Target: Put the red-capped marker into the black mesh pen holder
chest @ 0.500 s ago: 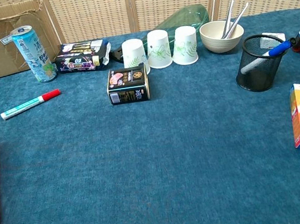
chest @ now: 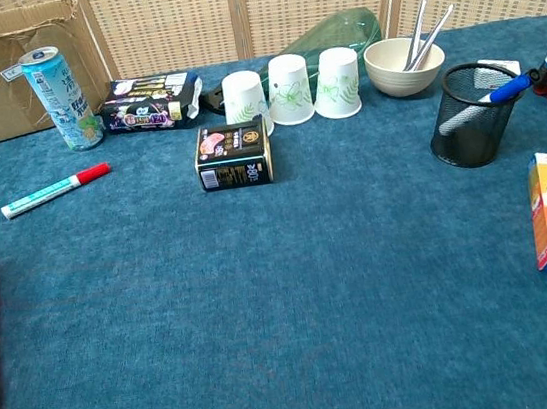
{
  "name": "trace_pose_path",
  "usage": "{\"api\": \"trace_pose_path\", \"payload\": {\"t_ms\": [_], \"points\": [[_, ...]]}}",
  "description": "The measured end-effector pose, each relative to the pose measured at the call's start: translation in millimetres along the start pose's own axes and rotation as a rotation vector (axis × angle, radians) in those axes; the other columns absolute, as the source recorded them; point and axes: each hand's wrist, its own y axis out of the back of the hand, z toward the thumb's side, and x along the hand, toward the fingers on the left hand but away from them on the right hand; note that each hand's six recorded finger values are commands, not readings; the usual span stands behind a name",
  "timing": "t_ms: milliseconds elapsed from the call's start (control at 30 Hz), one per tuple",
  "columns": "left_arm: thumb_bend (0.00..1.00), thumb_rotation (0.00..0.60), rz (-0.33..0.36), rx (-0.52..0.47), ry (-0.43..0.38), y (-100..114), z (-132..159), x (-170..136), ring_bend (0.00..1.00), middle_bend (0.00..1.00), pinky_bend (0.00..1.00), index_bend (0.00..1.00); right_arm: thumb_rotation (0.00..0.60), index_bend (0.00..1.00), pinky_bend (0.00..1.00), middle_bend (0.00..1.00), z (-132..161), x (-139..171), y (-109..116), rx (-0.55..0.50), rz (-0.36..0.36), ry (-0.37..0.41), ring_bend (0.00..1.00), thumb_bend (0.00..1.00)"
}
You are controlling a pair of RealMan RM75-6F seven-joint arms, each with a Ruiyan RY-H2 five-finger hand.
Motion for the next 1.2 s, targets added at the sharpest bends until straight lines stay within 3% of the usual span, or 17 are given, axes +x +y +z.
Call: {"api": "trace_pose_path", "payload": {"t_ms": [300, 533, 900, 1200], "points": [[0.12, 0.6, -0.092, -0.083, 0.154, -19, -19, 44, 0.0, 0.0, 0.31, 0.06, 0.6, 0.0, 0.15, 0.0, 0, 0, 1, -0.014, 0.003, 0.001, 0.0, 0.0], [0.11, 0.6, -0.233, -0.142, 0.24, -42, -14, 98, 0.0, 0.0, 0.09, 0.1, 0.6, 0.0, 0.15, 0.0, -1, 1, 2, -0.02, 0.009, 0.003, 0.0, 0.0], [0.11, 0.6, -0.297, -0.006, 0.248, -46, 37, 166, 0.0, 0.0, 0.08, 0.13, 0.6, 0.0, 0.15, 0.0, -2, 0, 1, -0.029, 0.018, 0.002, 0.0, 0.0], [0.11, 0.6, -0.402, 0.045, 0.262, -69, 97, 193, 0.0, 0.0, 0.09, 0.13, 0.6, 0.0, 0.15, 0.0, -4, -1, 1, -0.041, 0.025, 0.002, 0.0, 0.0]]}}
